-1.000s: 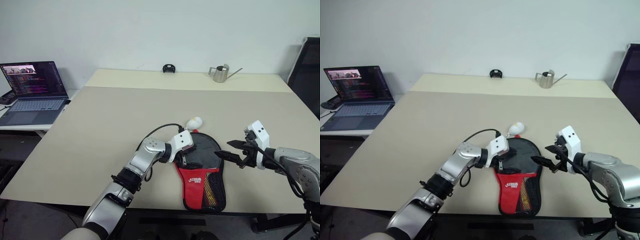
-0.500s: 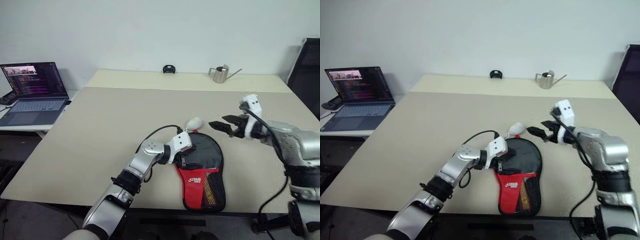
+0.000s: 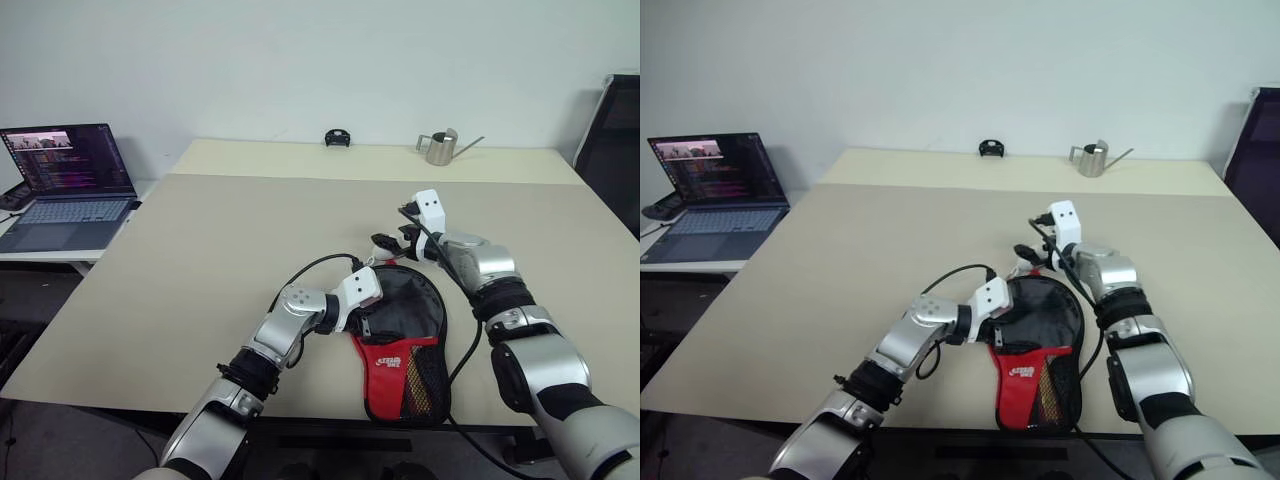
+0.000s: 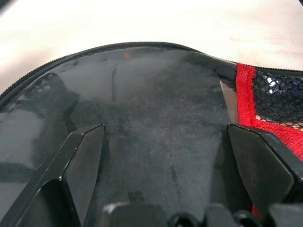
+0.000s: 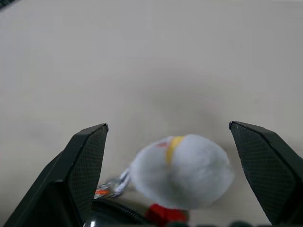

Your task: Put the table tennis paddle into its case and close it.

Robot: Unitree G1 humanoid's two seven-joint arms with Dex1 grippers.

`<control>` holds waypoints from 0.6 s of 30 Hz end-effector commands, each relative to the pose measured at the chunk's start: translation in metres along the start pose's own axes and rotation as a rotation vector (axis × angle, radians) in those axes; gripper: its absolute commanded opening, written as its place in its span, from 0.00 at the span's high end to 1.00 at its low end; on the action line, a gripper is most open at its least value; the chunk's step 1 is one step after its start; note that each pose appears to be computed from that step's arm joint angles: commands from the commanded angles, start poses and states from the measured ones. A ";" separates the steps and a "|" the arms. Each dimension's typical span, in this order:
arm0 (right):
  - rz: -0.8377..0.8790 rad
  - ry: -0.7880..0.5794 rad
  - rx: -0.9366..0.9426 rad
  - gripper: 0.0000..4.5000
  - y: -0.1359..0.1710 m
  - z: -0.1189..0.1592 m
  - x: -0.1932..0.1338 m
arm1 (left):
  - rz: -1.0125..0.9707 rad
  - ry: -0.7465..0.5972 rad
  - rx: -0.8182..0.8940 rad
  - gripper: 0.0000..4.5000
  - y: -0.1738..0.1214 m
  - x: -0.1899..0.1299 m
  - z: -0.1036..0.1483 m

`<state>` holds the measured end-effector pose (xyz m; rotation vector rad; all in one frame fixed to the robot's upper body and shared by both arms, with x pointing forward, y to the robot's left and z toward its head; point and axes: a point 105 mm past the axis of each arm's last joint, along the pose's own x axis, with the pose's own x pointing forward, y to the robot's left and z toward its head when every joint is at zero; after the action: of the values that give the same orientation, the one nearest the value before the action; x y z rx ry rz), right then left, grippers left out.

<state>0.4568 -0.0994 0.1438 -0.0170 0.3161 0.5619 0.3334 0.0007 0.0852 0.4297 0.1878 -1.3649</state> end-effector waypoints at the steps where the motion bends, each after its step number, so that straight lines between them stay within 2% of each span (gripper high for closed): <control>1: -0.031 -0.055 -0.048 0.00 -0.002 0.016 0.004 | -0.024 0.063 -0.022 0.00 -0.009 0.001 -0.016; 10: -0.035 -0.029 -0.056 0.00 0.007 0.001 0.015 | -0.013 0.082 -0.019 0.00 -0.008 -0.003 -0.019; 13: -0.044 -0.031 -0.063 0.14 0.007 0.001 0.016 | -0.011 0.091 -0.016 0.00 -0.007 -0.003 -0.021; 18: -0.047 -0.030 -0.056 0.55 0.008 0.000 0.017 | -0.012 0.101 -0.013 0.00 -0.006 -0.001 -0.023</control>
<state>0.4608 -0.0887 0.1202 -0.0727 0.3299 0.5224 0.3346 0.0072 0.0858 0.4474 0.1931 -1.3468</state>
